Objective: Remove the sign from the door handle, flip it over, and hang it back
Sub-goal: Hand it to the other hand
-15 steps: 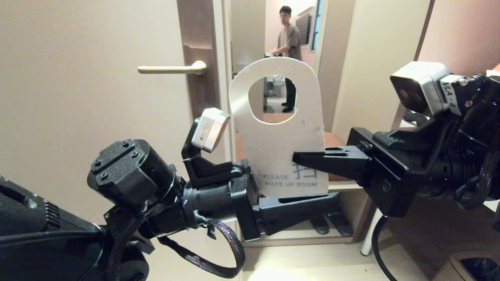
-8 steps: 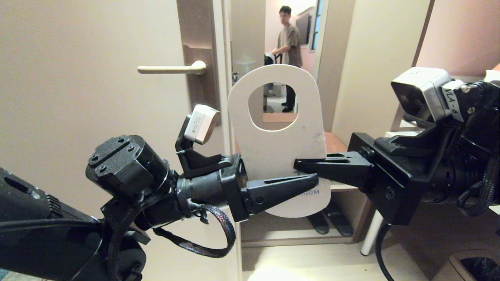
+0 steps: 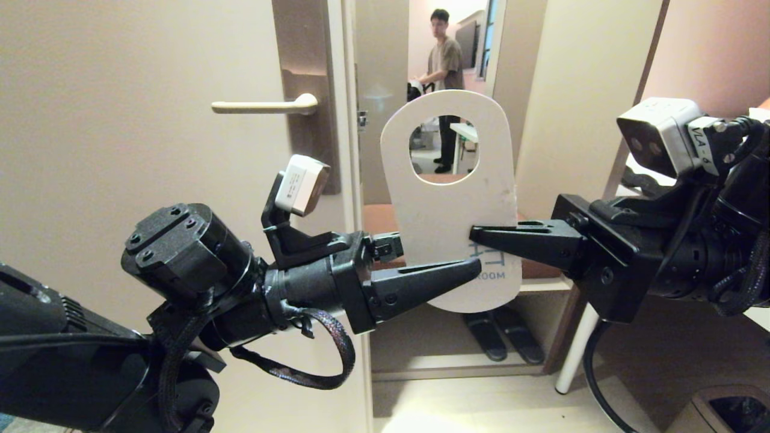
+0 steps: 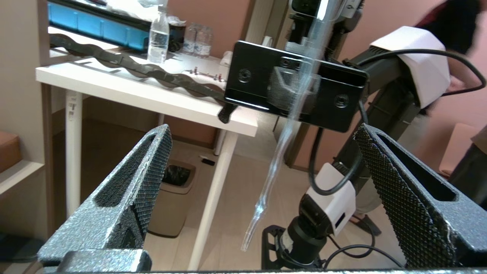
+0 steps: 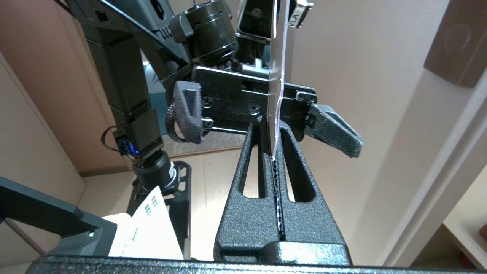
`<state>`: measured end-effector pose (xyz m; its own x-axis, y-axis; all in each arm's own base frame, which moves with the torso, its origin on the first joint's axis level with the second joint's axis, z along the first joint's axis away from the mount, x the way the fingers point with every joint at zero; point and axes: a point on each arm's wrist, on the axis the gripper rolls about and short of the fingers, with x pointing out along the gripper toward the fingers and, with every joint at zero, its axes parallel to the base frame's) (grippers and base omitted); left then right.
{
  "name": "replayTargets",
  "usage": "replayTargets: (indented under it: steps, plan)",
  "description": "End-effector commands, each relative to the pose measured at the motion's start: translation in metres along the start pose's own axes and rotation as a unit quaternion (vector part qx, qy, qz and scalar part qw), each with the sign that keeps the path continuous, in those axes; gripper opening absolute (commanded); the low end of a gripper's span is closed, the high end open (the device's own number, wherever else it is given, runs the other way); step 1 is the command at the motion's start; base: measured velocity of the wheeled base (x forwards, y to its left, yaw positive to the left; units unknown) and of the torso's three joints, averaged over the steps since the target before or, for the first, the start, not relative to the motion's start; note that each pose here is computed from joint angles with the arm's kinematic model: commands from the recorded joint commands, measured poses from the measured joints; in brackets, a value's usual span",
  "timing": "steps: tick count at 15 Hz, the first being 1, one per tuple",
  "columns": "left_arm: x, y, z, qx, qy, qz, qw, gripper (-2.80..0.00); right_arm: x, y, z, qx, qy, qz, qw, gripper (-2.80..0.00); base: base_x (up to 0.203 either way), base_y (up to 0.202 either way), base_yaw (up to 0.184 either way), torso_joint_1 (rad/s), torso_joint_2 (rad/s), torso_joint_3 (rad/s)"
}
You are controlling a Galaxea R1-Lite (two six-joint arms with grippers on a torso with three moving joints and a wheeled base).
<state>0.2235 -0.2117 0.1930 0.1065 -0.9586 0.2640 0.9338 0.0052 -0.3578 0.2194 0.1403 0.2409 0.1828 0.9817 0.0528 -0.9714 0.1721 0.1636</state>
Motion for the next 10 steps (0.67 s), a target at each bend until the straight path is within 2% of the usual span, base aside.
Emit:
replayTargets:
  steps: [1,10]
  plan:
    - [0.003,-0.008,0.005,0.015,-0.014,-0.021,0.9996,0.00,0.000,0.000,0.002,-0.004,-0.003,0.003,1.000,-2.80,0.000,0.000,0.000,0.000,0.00,0.000]
    - [0.014,-0.013,0.008,0.032,-0.020,-0.042,0.9984,0.00,0.009,0.005,0.011,0.007,-0.011,0.024,1.000,-2.80,0.000,0.000,0.000,0.000,0.00,0.000]
